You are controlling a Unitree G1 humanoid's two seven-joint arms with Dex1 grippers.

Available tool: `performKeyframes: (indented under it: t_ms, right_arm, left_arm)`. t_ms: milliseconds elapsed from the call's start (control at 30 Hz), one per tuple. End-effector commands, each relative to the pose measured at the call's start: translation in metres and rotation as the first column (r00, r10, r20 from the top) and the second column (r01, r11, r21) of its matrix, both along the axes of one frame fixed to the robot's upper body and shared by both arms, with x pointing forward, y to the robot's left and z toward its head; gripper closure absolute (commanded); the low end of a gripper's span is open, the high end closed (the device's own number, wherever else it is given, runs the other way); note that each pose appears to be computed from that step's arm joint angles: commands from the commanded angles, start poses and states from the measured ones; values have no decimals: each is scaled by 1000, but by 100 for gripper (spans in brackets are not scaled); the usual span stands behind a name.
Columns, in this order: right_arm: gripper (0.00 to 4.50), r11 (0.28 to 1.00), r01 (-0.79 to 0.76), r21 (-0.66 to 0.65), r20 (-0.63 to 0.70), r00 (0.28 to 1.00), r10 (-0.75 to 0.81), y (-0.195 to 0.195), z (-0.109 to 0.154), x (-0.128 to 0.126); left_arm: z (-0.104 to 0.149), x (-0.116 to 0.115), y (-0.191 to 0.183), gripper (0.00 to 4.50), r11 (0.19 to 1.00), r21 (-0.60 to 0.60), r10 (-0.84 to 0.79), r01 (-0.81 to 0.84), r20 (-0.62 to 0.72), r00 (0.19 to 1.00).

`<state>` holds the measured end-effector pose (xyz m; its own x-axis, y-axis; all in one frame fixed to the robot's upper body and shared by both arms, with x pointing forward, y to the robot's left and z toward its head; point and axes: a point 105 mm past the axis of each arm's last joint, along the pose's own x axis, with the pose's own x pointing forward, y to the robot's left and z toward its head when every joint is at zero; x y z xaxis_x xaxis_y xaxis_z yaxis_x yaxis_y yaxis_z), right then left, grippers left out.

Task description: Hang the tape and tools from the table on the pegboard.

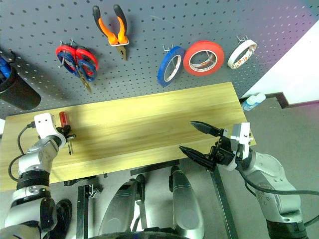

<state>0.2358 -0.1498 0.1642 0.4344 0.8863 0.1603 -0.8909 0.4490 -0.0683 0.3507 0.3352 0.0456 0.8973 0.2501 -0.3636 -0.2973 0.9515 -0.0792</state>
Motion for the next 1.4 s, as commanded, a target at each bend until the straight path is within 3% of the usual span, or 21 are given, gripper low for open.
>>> performKeyframes:
  t_ms: [33, 233, 333, 433, 800, 900, 1200, 1400]
  right_arm:
    - [0, 1000, -4, 13, 32, 999, 4, 1, 3, -1]
    - [0, 1000, -2, 29, 43, 999, 0, 3, 2, 4]
    - [0, 999, 2, 40, 44, 999, -4, 3, 0, 8]
    - [0, 999, 9, 49, 45, 999, -12, 2, -5, 12]
    - [0, 997, -17, 80, 86, 996, 10, -1, -6, 28]
    - [0, 996, -46, 82, 94, 995, 38, 0, -6, 29]
    - [0, 981, -172, 93, 78, 983, 165, 7, -3, 24]
    - [0, 976, -177, 126, 107, 981, 164, 4, 11, 36]
  left_arm:
    - [-13, -23, -17, 369, 1000, 9, -18, 19, -60, 998]
    - [-10, -53, -46, 369, 998, 10, -59, 60, -66, 996]
    - [-4, -57, -56, 369, 996, 9, -87, 87, -35, 996]
    - [13, -56, -67, 369, 982, 89, -169, 165, 35, 985]
    - [13, -71, -81, 369, 932, 232, -297, 277, 55, 953]
    - [16, -80, -92, 369, 925, 237, -333, 298, 124, 935]
    - [72, -85, -96, 369, 852, 462, -439, 249, 367, 820]
    - [88, -87, -99, 369, 827, 518, -468, 220, 416, 780]
